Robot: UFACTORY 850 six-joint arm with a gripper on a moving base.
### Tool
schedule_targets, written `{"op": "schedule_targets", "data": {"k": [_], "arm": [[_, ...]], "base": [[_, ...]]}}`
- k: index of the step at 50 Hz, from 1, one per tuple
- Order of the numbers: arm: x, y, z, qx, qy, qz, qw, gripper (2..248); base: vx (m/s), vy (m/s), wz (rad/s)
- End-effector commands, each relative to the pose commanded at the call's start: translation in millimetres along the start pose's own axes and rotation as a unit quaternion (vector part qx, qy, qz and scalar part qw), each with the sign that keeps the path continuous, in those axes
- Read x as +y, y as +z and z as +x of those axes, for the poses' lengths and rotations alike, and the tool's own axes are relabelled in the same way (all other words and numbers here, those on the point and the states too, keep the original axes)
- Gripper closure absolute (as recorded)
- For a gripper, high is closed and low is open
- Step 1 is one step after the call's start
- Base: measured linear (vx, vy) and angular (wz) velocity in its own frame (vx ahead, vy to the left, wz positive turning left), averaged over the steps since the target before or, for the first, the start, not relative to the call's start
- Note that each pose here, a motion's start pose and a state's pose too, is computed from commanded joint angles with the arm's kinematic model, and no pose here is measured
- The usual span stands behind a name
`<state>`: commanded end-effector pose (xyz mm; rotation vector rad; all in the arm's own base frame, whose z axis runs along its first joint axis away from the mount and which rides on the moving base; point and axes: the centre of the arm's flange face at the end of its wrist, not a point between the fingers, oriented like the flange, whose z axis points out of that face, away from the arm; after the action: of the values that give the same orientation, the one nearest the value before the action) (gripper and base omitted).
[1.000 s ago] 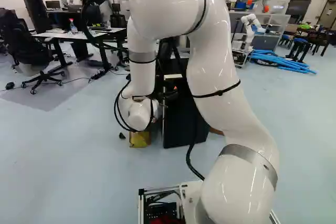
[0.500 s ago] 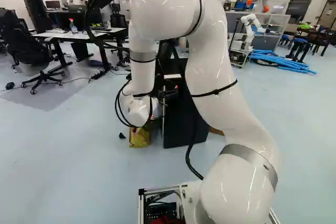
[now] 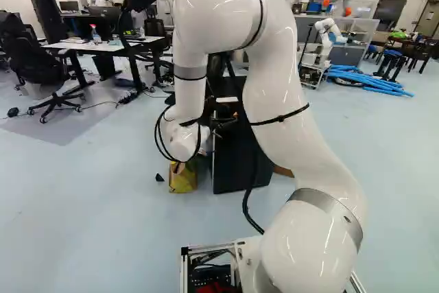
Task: Grab a drink from the fridge
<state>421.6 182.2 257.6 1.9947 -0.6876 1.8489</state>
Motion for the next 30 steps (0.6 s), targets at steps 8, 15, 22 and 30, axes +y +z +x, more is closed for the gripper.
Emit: {"op": "schedule_targets", "data": {"k": [8,15,22,30], "arm": [[3.0,5.3,0.6,0.001,0.002,-0.012,0.9999,3],[2.8,7.0,0.6,0.001,0.003,-0.014,0.9999,3],[1.4,8.5,0.5,0.002,0.004,-0.014,0.9999,3],[-0.9,11.0,0.2,0.003,0.006,-0.016,0.9999,3]], "base": [[0.0,0.0,0.0],[0.0,0.0,0.0],[0.0,0.0,0.0],[0.0,0.0,0.0]]}}
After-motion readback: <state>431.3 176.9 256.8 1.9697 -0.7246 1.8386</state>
